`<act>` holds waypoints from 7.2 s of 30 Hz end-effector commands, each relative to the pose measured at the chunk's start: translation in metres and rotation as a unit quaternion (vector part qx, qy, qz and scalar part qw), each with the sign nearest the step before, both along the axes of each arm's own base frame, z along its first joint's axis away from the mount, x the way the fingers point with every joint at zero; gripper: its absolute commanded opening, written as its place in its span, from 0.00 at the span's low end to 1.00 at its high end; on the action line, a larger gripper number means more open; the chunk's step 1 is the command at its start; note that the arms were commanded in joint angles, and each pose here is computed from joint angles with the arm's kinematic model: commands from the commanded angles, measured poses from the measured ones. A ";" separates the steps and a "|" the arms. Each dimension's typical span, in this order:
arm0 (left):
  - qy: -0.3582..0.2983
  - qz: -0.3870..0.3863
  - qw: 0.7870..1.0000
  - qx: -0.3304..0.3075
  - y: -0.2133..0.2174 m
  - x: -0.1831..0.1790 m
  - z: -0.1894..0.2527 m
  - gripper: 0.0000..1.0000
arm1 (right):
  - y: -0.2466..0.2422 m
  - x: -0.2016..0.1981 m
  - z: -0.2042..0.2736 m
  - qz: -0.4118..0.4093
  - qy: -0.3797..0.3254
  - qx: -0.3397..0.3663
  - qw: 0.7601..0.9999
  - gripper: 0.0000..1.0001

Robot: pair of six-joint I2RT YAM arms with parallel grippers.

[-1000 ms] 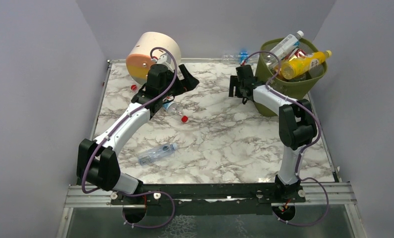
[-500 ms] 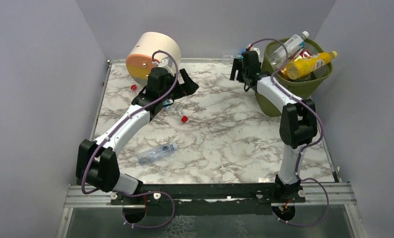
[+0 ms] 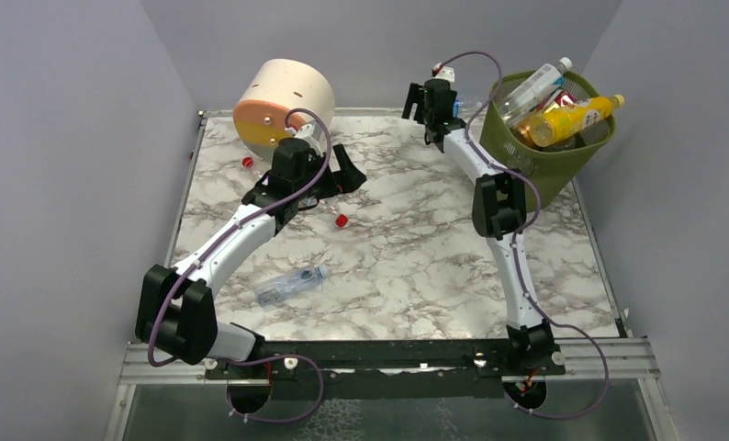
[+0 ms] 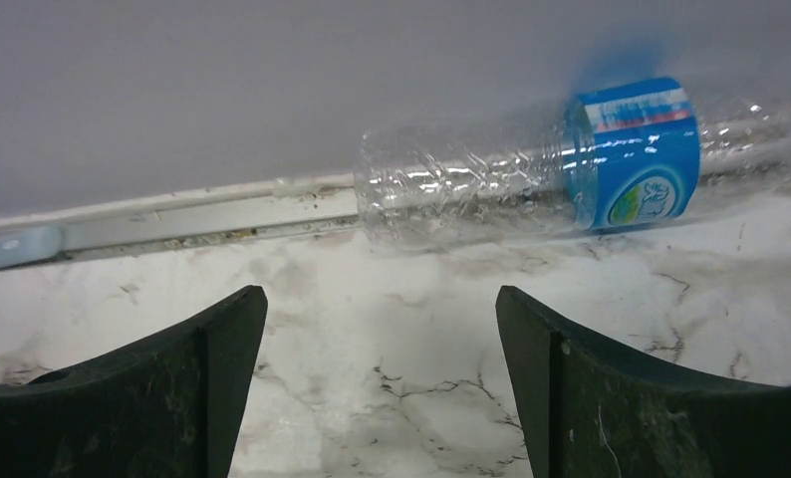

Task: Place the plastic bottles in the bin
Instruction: Adjust the trash bin at the center of the board, then adjust the plastic bottle at the center of the board.

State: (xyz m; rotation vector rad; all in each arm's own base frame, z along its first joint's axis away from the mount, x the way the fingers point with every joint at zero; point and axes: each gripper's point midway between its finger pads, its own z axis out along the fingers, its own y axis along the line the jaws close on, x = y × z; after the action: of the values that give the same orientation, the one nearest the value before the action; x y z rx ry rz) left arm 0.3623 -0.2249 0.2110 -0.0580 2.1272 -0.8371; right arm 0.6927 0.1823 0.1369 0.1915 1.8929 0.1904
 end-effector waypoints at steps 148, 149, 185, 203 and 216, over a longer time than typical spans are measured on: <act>-0.004 -0.034 0.999 0.007 -0.021 -0.058 -0.031 0.99 | 0.001 -0.116 0.044 0.048 -0.006 -0.056 0.997 0.94; -0.004 -0.033 0.999 0.009 -0.020 -0.060 -0.029 0.99 | 0.002 -0.106 0.037 0.044 0.004 -0.061 0.997 0.95; -0.013 -0.049 0.999 0.020 -0.041 -0.139 0.005 0.99 | -0.074 -0.308 0.066 0.047 0.127 -0.087 0.987 0.95; -0.018 -0.067 0.997 0.025 -0.043 -0.143 0.010 0.99 | -0.124 -0.315 -0.024 -0.059 0.227 -0.198 0.952 0.96; -0.024 -0.068 0.997 0.028 -0.041 -0.144 0.021 0.99 | -0.136 -0.288 -0.079 -0.077 0.263 -0.211 0.938 0.97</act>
State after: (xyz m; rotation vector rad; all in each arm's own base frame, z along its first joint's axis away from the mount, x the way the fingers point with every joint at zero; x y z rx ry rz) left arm 0.2183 -0.2674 0.2090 0.1254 2.1752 -0.8389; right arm 0.3832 0.0472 0.0597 0.0628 2.4217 -0.4260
